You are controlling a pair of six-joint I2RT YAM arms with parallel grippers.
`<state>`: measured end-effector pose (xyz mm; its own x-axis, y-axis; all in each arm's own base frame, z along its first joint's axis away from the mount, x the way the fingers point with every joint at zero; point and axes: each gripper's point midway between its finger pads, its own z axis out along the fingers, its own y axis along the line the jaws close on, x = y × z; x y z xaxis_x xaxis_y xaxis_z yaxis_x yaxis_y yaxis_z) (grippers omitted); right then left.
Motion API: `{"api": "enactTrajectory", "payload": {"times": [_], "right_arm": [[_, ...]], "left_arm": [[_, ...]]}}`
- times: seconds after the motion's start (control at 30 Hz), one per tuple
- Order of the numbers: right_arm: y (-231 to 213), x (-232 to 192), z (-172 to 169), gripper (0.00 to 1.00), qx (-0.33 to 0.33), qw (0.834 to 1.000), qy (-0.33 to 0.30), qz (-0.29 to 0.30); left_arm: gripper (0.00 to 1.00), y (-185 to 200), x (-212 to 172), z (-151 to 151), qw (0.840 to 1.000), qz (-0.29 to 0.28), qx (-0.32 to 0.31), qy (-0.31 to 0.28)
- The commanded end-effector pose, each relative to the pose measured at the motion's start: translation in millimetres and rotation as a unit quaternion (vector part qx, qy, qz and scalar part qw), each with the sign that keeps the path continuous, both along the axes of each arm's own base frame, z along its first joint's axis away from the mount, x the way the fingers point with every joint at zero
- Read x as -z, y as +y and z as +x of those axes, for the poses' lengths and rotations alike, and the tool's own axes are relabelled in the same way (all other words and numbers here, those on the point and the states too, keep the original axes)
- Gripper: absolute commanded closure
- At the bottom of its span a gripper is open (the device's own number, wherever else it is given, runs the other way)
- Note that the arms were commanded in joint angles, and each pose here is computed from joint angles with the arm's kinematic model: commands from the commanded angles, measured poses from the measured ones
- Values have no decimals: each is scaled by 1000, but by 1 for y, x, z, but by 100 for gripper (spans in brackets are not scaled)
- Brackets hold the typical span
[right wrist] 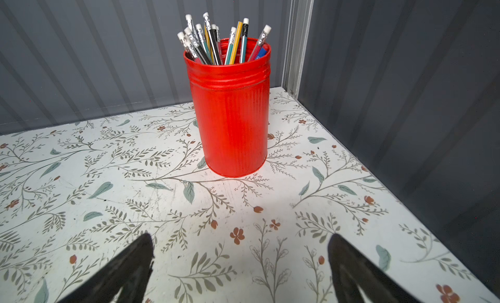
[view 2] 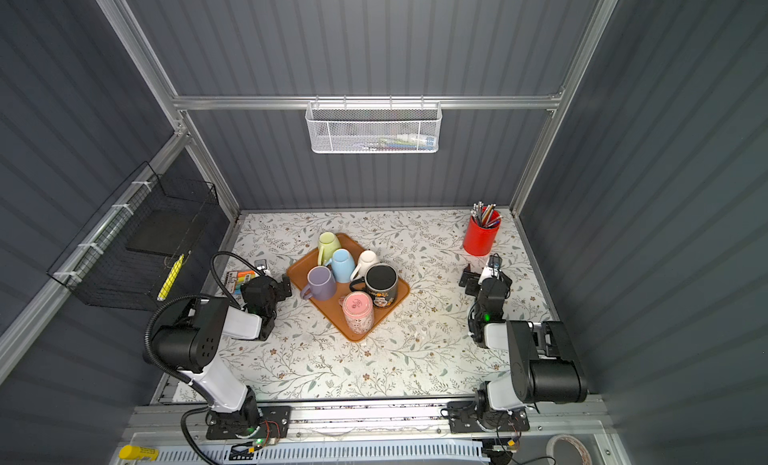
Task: Turn the mug right side up
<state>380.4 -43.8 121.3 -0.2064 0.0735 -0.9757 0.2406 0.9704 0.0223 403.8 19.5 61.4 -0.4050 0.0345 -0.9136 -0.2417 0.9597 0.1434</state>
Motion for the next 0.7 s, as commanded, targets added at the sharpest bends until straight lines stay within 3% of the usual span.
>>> {"api": "enactTrajectory", "payload": {"times": [0.0, 0.3, 0.47, 0.67], "right_arm": [[-2, -1, -1, 1, 5, 1000, -5, 4], [-2, -2, -1, 1, 3, 1000, -5, 6], [4, -17, -5, 1, -4, 1000, 4, -3], [3, -41, -19, 1, 20, 996, 40, 72]], "left_arm": [[0, -1, -9, 5, 1000, -6, -5, -20], [0, -3, -8, 5, 1000, -9, 1, -18], [0, -1, -26, 9, 1000, -7, -4, -5], [0, 12, -70, 6, 998, -17, -55, -11]]}}
